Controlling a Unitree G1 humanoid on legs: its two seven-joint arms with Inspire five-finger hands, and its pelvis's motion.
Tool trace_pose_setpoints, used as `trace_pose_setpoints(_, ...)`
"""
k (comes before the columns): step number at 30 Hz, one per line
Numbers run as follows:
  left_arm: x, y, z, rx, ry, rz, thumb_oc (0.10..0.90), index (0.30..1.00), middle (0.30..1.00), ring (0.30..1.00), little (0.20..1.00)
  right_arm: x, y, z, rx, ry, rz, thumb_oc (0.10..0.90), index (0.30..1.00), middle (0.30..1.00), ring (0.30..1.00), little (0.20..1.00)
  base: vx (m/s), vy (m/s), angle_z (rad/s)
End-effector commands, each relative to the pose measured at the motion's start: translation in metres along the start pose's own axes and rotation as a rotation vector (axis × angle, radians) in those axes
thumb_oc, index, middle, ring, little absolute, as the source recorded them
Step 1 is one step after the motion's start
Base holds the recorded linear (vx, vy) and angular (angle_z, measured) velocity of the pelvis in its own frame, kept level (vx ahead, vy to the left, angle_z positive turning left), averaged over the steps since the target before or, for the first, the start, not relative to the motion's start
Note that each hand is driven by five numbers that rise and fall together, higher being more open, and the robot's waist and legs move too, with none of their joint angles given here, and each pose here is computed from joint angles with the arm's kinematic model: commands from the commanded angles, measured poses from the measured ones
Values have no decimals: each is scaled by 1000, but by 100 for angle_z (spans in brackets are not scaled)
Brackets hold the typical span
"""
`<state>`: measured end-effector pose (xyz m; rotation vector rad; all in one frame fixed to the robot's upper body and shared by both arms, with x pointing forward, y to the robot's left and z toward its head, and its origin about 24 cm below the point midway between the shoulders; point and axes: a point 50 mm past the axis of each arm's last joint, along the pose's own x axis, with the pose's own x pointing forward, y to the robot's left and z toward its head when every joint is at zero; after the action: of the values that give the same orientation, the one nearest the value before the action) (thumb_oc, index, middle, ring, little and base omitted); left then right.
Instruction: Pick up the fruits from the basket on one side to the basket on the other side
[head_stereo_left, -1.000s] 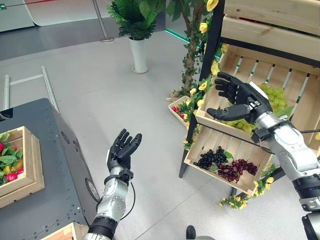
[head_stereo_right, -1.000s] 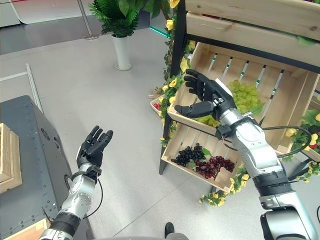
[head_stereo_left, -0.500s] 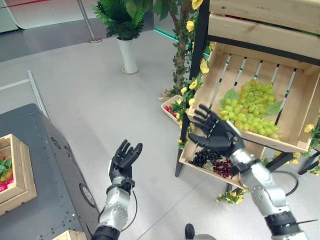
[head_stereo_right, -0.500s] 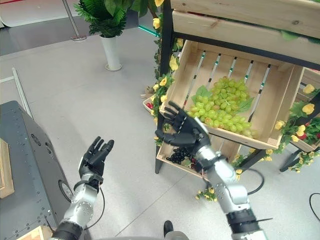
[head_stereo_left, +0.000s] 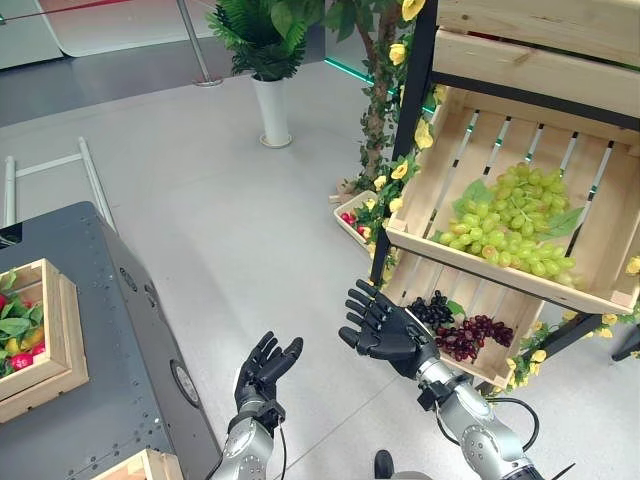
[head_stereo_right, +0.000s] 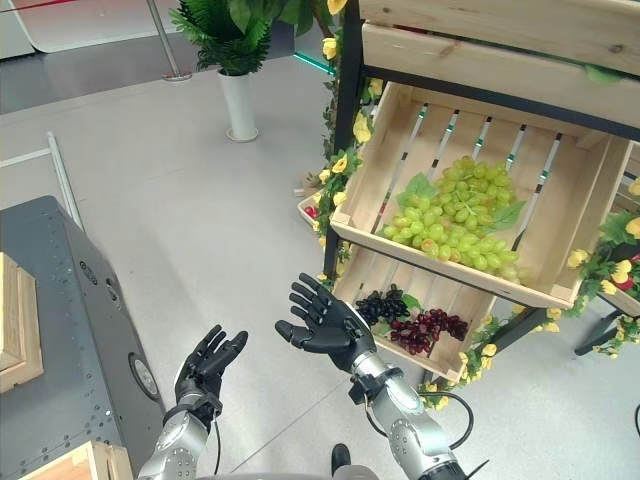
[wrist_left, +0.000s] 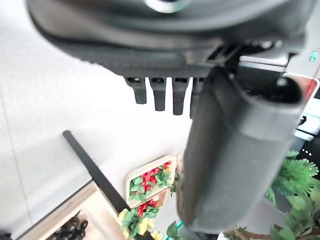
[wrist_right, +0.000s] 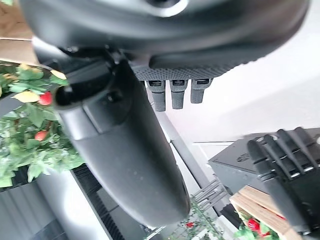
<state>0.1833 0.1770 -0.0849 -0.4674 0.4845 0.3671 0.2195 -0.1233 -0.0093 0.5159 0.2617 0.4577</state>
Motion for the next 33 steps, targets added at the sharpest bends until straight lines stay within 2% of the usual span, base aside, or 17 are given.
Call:
trace_pose_setpoints(1, 15, -25, 32, 110, -186, -120, 800, 900, 900, 900, 900, 20, 22, 19, 58, -169, 93, 800, 900, 900, 900, 900, -6, -6, 5)
trace_pose_setpoints(3, 16, -24, 28, 186, -171, -117, 800, 900, 900, 900, 900, 21, 19, 6, 24, -117, 49, 800, 900, 900, 900, 900, -33, -9, 7)
trace_pose_setpoints(10, 24, -11, 16, 276, -53, -103, 800, 900, 900, 900, 900, 19, 1, -35, 72, 39, -103, 800, 900, 900, 900, 900, -55, -189, 36)
trace_pose_setpoints(13, 27, -6, 4, 257, 20, -82, 800, 900, 900, 900, 900, 15, -18, -57, 50, 153, -206, 800, 900, 900, 900, 900, -5, -428, 98)
trace_pose_setpoints(15, 25, 4, -9, 239, 67, -17, 800, 900, 900, 900, 900, 8, -30, -74, 119, 268, -237, 800, 900, 900, 900, 900, -39, -401, 105)
trace_pose_setpoints(17, 20, 7, -22, 206, 112, 31, 800, 900, 900, 900, 900, 4, -35, -82, 76, 328, -267, 800, 900, 900, 900, 900, -74, -280, 41)
trace_pose_setpoints(18, 19, 6, -28, 216, 136, 14, 800, 900, 900, 900, 900, 0, -40, -86, 68, 351, -288, 800, 900, 900, 900, 900, -143, -239, 19)
trace_pose_setpoints(20, 16, -11, -42, 393, 191, -137, 800, 900, 900, 900, 900, -15, -61, -89, 57, 374, -400, 800, 900, 900, 900, 900, -249, -219, 62)
trace_pose_setpoints(22, 15, -17, -47, 458, 219, -189, 800, 900, 900, 900, 900, -25, -75, -89, 38, 409, -460, 800, 900, 900, 900, 900, -242, -53, 140)
trace_pose_setpoints(23, 13, -13, -53, 515, 275, -217, 800, 900, 900, 900, 900, -33, -85, -90, 46, 443, -513, 800, 900, 900, 900, 900, -183, 51, 122)
trace_pose_setpoints(29, 12, 5, -64, 830, 451, -336, 800, 900, 900, 900, 900, -54, -93, -109, 56, 581, -674, 800, 900, 900, 900, 900, -49, 60, 28)
trace_pose_setpoints(33, 13, 9, -61, 757, 446, -349, 800, 900, 900, 900, 900, -59, -92, -115, -9, 643, -639, 800, 900, 900, 900, 900, 6, 26, 30)
